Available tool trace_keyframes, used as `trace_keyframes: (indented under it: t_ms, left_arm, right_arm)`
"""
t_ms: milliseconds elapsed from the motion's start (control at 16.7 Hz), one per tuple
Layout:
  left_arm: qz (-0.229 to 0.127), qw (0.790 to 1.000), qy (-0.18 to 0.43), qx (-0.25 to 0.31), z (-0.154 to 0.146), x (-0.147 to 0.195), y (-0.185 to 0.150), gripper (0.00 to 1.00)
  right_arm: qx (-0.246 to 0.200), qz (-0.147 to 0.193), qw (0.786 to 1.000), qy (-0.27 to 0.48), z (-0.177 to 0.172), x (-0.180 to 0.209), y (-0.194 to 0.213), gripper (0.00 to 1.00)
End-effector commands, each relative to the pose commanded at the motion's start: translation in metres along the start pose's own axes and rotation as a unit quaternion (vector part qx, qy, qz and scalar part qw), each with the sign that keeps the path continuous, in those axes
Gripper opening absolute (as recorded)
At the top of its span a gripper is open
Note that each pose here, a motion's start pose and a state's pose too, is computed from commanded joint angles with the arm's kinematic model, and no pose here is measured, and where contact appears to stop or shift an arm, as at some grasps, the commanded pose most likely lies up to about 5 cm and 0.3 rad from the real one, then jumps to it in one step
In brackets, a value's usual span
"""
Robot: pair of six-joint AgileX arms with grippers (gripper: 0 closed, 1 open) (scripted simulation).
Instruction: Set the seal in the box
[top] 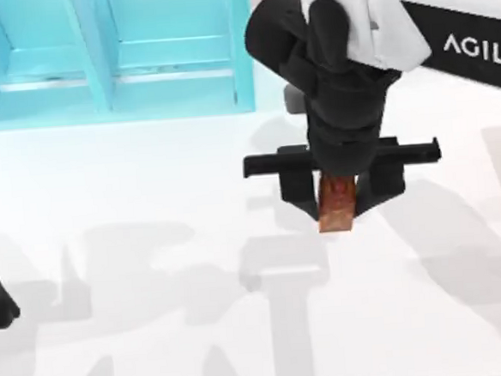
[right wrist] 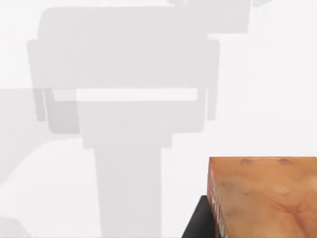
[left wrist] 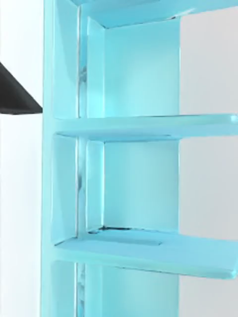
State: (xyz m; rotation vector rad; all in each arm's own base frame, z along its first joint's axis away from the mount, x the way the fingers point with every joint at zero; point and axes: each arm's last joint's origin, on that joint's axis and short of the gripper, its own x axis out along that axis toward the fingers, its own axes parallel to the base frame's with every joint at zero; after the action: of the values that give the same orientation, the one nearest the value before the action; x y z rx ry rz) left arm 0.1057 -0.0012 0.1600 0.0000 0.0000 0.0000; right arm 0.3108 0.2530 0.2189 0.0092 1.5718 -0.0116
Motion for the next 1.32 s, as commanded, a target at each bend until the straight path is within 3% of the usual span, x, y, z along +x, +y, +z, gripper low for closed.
trace_keyframes:
  t_ms: [360, 540, 720, 900, 1140, 1320]
  left_arm:
    - [0.0, 1.0, 0.0, 0.0, 0.0, 0.0, 0.0, 1.0]
    - [0.0, 1.0, 0.0, 0.0, 0.0, 0.0, 0.0, 1.0]
    - [0.0, 1.0, 0.0, 0.0, 0.0, 0.0, 0.0, 1.0]
    - [0.0, 1.0, 0.0, 0.0, 0.0, 0.0, 0.0, 1.0]
    - [0.0, 1.0, 0.0, 0.0, 0.0, 0.0, 0.0, 1.0]
    - [0.0, 1.0, 0.0, 0.0, 0.0, 0.0, 0.0, 1.0]
  right_arm:
    - [-0.001, 0.0, 1.0, 0.0, 0.003, -0.002, -0.003, 0.0]
    - [0.001, -0.001, 1.0, 0.002, 0.023, -0.006, -0.035, 0.0]
    - [0.003, -0.002, 1.0, 0.007, 0.052, -0.012, -0.103, 0.0]
    - [0.002, -0.002, 1.0, 0.014, 0.07, -0.018, -0.198, 0.0]
    - [-0.001, 0.001, 1.0, 0.014, 0.054, -0.03, -0.322, 0.0]
    - [-0.001, 0.002, 1.0, 0.007, 0.028, -0.039, -0.379, 0.0]
